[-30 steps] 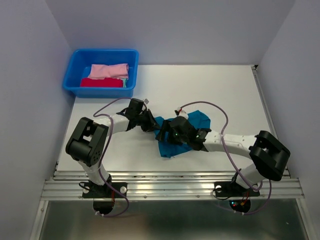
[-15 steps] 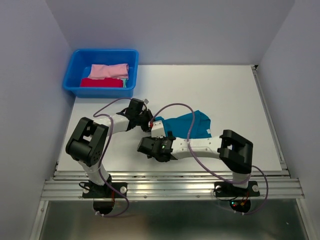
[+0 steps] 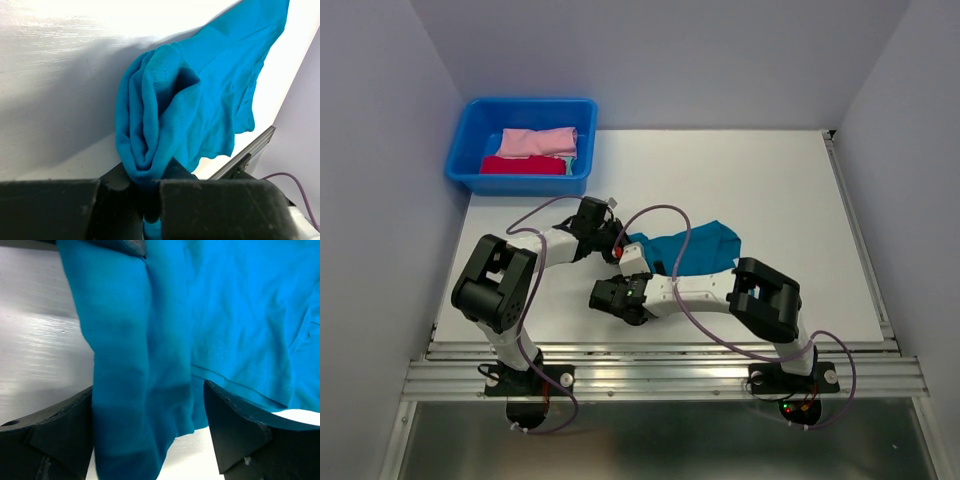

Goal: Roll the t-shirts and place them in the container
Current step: Roll the T-shirt to the center of the board.

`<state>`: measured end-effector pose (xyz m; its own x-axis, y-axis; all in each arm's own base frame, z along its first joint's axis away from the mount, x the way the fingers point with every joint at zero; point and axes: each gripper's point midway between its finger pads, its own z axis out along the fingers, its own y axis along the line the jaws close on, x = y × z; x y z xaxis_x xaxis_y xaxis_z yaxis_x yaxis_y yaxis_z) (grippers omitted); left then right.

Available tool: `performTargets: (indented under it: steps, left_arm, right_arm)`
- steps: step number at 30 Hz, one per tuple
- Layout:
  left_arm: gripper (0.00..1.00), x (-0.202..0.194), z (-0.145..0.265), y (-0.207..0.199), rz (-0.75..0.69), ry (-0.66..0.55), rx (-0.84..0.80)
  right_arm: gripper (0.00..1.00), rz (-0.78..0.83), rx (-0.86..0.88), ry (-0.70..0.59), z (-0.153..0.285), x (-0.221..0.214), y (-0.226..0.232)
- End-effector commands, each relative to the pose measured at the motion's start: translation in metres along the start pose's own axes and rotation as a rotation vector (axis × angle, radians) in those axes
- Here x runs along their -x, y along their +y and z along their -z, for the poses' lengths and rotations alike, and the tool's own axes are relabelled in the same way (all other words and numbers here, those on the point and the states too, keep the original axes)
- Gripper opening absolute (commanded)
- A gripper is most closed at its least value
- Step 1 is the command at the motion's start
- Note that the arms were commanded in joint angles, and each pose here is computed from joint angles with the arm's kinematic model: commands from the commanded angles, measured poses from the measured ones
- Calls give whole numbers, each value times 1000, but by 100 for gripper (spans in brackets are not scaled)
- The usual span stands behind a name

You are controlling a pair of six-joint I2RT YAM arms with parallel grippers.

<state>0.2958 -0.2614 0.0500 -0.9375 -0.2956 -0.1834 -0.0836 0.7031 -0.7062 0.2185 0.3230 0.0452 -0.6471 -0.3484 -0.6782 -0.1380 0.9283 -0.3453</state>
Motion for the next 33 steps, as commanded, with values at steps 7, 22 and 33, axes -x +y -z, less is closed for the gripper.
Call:
performTargets:
  steps: [7, 22, 33]
  left_arm:
    - [0, 3, 1, -4, -13, -16, -11]
    - [0, 2, 4, -4, -13, -24, -11]
    - [51, 12, 21, -5, -25, -72, -27]
  right_arm:
    - [72, -35, -49, -52, -4, 5, -2]
    - [38, -96, -60, -65, -11, 3, -3]
    - [1, -214, 114, -86, -2, 22, 6]
